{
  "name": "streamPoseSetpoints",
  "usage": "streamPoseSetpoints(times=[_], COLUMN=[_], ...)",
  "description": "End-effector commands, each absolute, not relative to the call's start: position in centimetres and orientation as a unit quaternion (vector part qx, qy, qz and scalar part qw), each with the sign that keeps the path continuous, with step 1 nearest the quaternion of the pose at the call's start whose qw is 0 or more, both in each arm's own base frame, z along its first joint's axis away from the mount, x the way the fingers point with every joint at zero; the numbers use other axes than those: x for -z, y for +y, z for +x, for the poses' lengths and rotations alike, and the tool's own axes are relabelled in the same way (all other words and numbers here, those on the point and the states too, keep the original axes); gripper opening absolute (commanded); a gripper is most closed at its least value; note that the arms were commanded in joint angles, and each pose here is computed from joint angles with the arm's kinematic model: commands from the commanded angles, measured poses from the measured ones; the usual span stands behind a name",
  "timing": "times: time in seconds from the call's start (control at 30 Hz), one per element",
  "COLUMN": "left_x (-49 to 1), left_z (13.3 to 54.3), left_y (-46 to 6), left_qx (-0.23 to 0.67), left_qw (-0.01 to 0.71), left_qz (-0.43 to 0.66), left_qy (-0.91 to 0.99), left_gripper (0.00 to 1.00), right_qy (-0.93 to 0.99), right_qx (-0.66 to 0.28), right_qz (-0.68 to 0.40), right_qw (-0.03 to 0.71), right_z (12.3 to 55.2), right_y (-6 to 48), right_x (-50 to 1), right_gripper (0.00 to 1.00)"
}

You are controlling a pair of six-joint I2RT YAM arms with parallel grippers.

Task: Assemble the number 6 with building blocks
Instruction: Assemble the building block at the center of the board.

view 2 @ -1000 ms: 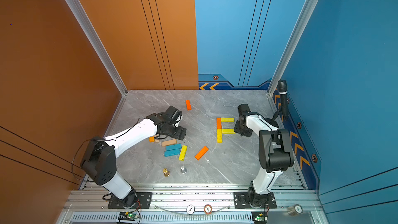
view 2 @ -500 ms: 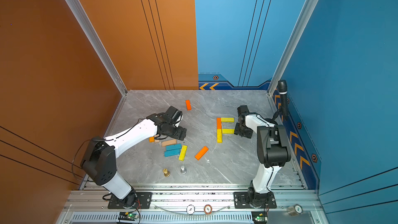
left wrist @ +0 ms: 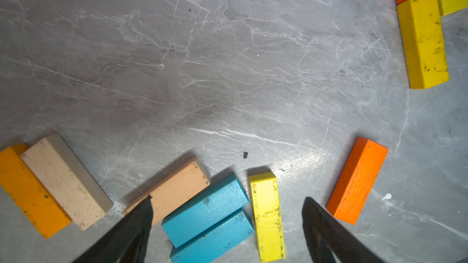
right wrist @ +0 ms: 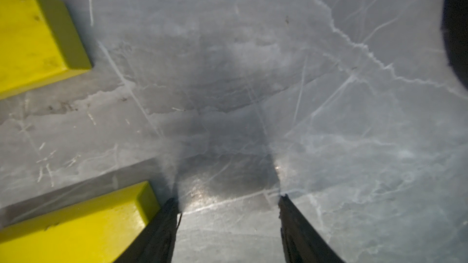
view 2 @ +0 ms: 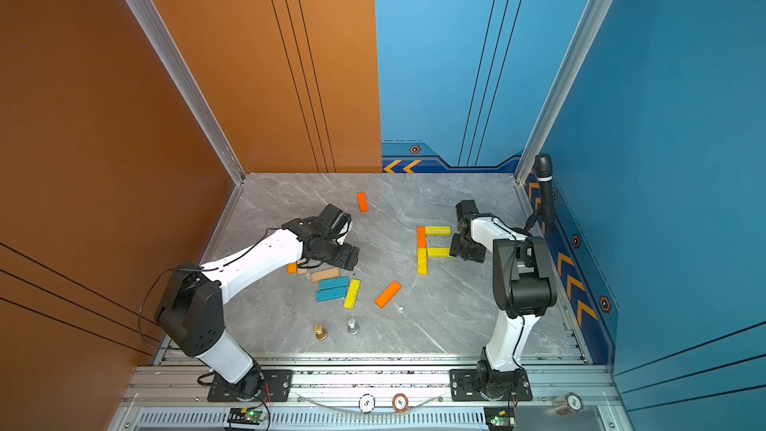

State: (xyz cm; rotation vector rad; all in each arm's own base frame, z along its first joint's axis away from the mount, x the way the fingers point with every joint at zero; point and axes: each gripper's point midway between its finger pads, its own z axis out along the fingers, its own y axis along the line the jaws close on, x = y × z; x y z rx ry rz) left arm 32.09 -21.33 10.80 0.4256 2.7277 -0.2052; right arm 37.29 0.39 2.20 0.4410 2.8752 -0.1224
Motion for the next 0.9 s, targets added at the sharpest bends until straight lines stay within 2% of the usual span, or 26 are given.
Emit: streamPoseSetpoints(times=[0.0,0.6,0.87], left_x=[-11.1,-11.2,-11.0], left_z=[32.2,32.2,32.3], left_y=[-21.3,-21.4,-21.3], left_qx=[0.062,0.063,0.060], left_qw=[0.188,0.188,0.187], left_qz=[0.159,0.159,0.158], left_qy=[0.967,0.967,0.968], left_gripper=[0.92,0.92,0.92], right_qy=[0.984,0.982,0.965], right_qx=[0.059,0.053,0.042], right_qz=[0.140,0.145,0.164], right_qw=[0.095,0.109,0.201], right_z=[36.9,36.9,38.2], right_y=[0.1,0.3,-0.2], right_x=[-1.6,-2.8,-10.0], right_gripper=[0.65,0.66,0.67])
